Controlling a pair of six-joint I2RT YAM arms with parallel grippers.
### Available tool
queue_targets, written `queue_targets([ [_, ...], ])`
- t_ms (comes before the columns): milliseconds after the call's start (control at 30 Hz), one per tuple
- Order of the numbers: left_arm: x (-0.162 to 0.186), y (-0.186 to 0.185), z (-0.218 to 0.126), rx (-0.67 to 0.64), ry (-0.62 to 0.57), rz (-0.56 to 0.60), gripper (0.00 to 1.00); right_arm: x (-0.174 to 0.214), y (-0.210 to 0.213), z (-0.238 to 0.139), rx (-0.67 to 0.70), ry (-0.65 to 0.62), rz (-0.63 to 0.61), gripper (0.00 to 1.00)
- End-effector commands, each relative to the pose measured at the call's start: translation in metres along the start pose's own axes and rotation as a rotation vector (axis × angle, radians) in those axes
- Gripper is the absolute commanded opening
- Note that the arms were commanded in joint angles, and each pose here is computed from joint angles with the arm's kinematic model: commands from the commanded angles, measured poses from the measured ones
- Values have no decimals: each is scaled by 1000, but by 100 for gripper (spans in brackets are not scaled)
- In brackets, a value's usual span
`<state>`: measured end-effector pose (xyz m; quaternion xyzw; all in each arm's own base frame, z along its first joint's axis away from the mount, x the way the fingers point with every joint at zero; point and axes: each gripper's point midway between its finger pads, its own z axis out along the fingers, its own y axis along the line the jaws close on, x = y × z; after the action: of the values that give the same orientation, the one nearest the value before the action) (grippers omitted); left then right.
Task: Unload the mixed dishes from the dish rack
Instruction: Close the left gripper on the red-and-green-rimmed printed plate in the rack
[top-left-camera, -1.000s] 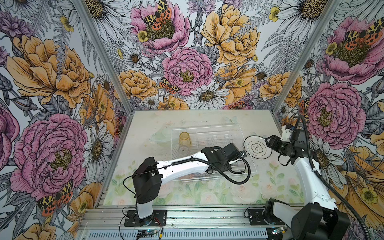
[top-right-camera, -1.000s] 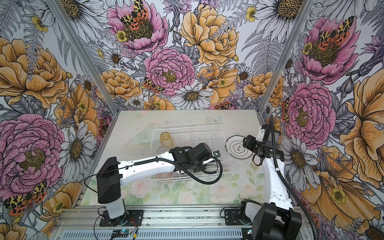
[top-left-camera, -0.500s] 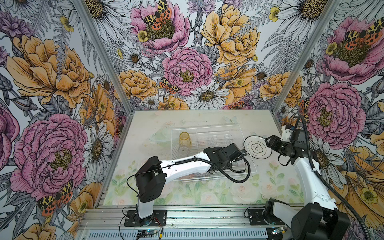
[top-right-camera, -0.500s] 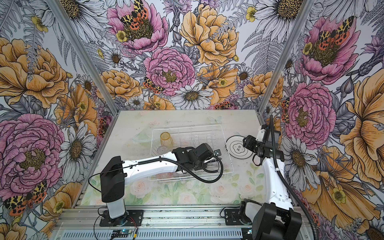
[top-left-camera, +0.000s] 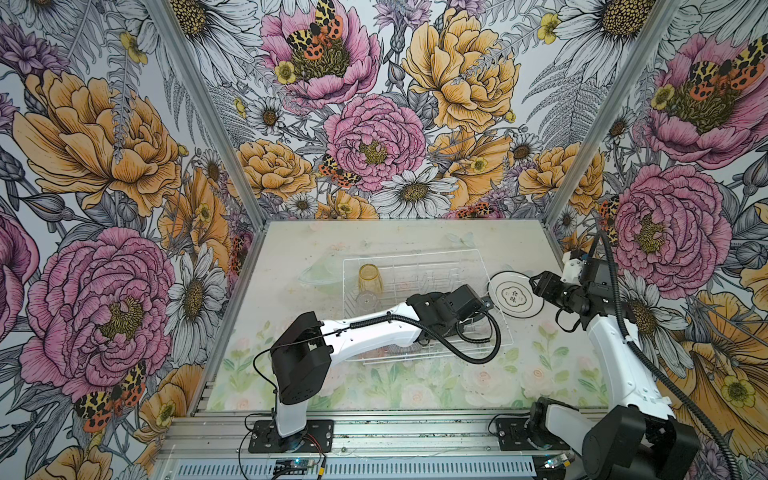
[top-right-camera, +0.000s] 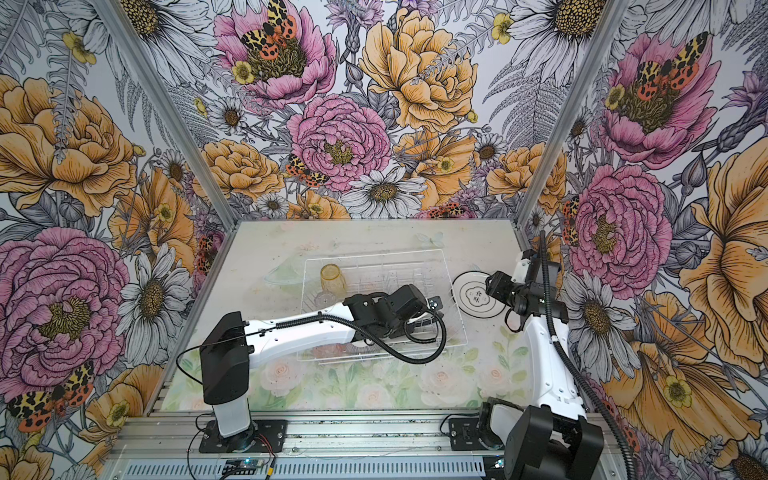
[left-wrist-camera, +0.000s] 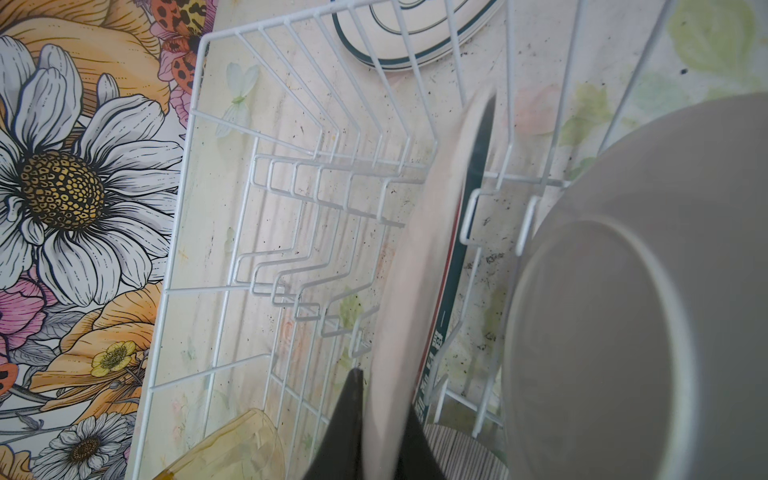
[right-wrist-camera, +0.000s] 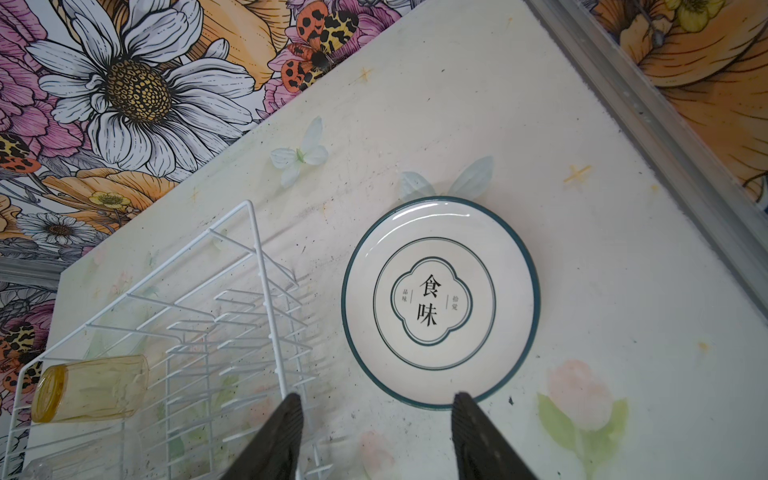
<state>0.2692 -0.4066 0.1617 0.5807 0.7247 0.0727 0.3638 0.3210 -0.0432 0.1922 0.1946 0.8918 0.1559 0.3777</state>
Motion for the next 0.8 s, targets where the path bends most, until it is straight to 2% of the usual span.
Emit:
queue_targets([
  [0, -6, 14, -5, -47, -32, -14, 13, 2, 5, -1, -17, -3, -22, 59],
  [167, -14, 25, -24, -68, -90, -30, 10, 2, 5, -1, -18, -3, -21, 59],
  [500, -25, 34, -50, -82, -184, -46, 9, 0, 7, -2, -24, -6, -20, 59],
  [767, -34, 47, -74, -75, -274, -101, 9, 0, 11, -3, -46, -6, -23, 59],
])
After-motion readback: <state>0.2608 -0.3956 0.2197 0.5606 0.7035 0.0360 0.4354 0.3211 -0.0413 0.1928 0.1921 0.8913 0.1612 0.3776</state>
